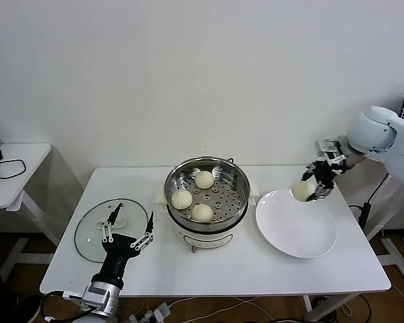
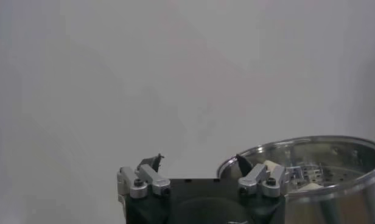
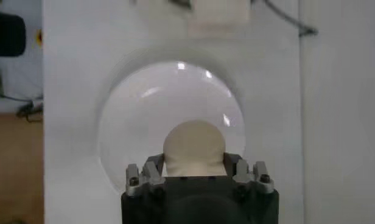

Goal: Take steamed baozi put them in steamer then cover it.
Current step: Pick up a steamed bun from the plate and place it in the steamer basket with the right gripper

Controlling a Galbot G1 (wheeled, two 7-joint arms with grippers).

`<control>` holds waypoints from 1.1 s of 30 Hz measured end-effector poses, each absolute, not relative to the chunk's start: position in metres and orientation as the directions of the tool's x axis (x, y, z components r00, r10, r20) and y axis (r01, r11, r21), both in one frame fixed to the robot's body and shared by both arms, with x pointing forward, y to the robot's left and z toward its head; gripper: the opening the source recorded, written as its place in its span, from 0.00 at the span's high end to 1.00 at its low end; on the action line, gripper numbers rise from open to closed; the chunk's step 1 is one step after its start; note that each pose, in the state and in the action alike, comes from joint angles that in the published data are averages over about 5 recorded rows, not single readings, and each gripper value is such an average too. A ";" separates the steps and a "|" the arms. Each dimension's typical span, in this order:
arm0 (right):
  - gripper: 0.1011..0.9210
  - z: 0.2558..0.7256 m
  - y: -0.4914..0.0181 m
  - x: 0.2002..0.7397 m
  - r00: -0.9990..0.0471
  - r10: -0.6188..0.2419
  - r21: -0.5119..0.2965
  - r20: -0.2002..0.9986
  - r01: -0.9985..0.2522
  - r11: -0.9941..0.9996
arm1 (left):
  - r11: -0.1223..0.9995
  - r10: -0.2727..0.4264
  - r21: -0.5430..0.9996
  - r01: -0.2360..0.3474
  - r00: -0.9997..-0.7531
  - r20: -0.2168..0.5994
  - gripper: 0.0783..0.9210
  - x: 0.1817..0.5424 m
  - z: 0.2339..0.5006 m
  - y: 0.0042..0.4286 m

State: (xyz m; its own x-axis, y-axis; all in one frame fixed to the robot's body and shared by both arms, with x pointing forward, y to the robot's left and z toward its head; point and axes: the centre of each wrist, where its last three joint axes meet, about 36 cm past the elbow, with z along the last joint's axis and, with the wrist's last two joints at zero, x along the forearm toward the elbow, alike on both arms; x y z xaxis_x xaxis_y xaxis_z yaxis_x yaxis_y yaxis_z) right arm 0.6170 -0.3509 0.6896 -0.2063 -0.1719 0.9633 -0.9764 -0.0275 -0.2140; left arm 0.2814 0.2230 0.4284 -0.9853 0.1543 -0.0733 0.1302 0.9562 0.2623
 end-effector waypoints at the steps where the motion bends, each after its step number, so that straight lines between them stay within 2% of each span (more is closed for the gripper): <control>1: 0.31 0.695 -0.342 0.615 -0.202 -0.183 -0.211 0.962 -0.977 -0.033 | 0.956 0.155 0.263 0.130 -0.985 -0.074 0.12 0.281 0.429 0.223; 8: 0.31 0.726 -0.283 0.609 -0.167 -0.237 -0.188 0.957 -0.980 -0.068 | 0.956 0.152 0.264 0.126 -0.985 -0.079 0.12 0.282 0.430 0.225; 16: 0.31 0.735 -0.217 0.624 -0.132 -0.231 -0.163 0.964 -0.980 -0.117 | 0.957 0.144 0.264 0.120 -0.987 -0.074 0.12 0.282 0.429 0.229; 24: 0.31 0.720 -0.169 0.652 -0.115 -0.190 -0.142 0.975 -0.981 -0.134 | 0.958 0.132 0.265 0.110 -0.989 -0.067 0.12 0.283 0.427 0.238; 33: 0.31 0.684 -0.139 0.678 -0.097 -0.137 -0.115 0.986 -0.984 -0.133 | 0.958 0.118 0.269 0.096 -0.991 -0.064 0.12 0.287 0.424 0.246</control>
